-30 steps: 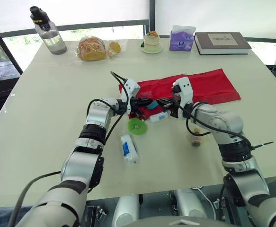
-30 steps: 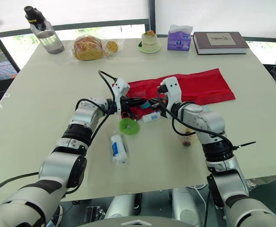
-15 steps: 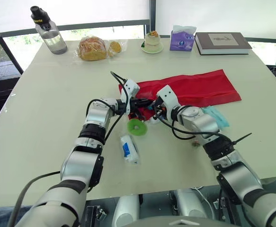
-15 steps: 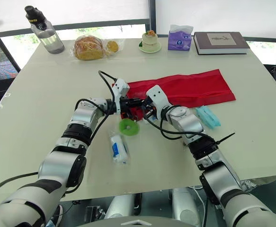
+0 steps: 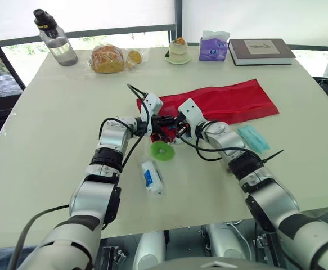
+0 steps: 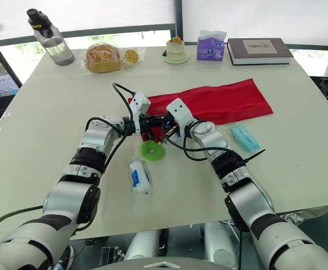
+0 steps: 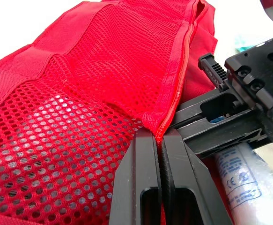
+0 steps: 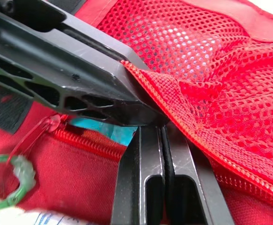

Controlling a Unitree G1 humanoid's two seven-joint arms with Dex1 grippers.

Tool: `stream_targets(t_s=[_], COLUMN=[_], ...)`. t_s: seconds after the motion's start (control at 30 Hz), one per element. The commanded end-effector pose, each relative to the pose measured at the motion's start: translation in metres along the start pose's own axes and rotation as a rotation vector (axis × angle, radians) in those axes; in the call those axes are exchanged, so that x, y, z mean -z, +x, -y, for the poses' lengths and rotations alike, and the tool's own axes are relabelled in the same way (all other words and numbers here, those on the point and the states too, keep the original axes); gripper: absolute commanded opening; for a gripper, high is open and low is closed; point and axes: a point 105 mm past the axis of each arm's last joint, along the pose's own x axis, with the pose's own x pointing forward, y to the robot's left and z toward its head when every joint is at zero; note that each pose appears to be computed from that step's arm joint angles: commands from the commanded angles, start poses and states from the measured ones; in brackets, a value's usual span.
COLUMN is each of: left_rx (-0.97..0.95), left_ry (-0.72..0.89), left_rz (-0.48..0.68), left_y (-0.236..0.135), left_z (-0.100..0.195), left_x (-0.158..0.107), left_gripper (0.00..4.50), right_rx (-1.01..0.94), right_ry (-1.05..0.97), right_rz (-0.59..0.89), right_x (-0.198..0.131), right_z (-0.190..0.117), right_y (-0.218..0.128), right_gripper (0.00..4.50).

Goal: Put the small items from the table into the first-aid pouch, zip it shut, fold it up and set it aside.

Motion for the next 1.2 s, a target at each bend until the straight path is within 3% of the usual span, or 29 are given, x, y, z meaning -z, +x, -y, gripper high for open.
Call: stream_targets(t_s=[0.03, 0.6, 0.9, 1.2], left_rx=[0.093, 0.103, 0.029, -0.040], left_ry=[0.016, 0.011, -0.029, 0.043], left_rz=[-0.008, -0.019, -0.002, -0.044], left_y=[0.011, 0.012, 0.001, -0.012], left_z=[0.019, 0.020, 0.003, -0.015], left_x=[0.004, 0.007, 0.003, 0.006], left_gripper=[0.00, 0.00, 0.00, 0.00], right_rx=[0.089, 0.065, -0.047, -0.107], right_ry=[0.073, 0.240, 0.040, 0.056], right_rz=[0.135, 0.359, 0.226, 0.258], right_x=[-0.028, -0.061, -0.027, -0.039], right_z=[0.010, 0.009, 0.001, 0.004], right_y=[0.003, -0.006, -0.027, -0.064], right_gripper=[0.06, 0.06, 0.06, 0.06])
